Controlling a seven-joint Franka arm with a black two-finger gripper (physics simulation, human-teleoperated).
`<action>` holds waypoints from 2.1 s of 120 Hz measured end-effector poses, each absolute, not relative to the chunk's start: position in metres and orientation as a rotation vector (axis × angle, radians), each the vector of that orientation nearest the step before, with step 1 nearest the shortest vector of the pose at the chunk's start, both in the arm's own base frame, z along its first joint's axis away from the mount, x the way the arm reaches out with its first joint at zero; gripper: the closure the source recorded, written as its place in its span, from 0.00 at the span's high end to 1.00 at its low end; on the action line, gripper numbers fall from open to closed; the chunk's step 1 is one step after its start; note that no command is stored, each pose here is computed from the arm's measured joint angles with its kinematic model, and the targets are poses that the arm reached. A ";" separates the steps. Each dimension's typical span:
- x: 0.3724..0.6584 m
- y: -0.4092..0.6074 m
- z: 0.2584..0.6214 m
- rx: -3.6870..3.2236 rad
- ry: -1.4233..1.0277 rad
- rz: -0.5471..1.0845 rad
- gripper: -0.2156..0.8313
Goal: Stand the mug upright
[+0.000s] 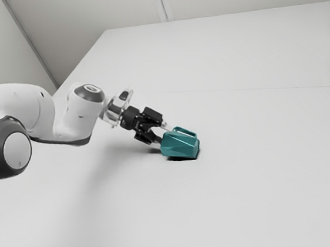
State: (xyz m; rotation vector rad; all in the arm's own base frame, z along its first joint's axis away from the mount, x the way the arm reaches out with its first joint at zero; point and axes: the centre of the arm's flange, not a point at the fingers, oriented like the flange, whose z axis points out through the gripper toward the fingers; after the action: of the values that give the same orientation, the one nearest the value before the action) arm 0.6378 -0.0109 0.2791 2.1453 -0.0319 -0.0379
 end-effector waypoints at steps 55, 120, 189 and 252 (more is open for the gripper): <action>0.636 -0.022 0.276 2.122 -0.072 -0.003 0.14; 0.630 -0.017 0.381 2.250 -0.302 0.126 0.07; 0.612 -0.015 0.423 2.976 -0.659 0.032 0.06; 0.611 -0.021 0.366 3.134 -0.487 0.007 0.07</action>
State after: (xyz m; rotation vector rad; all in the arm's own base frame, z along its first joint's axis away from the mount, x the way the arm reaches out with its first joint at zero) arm 0.6113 -0.0214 0.3660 3.1342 -0.4873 0.0066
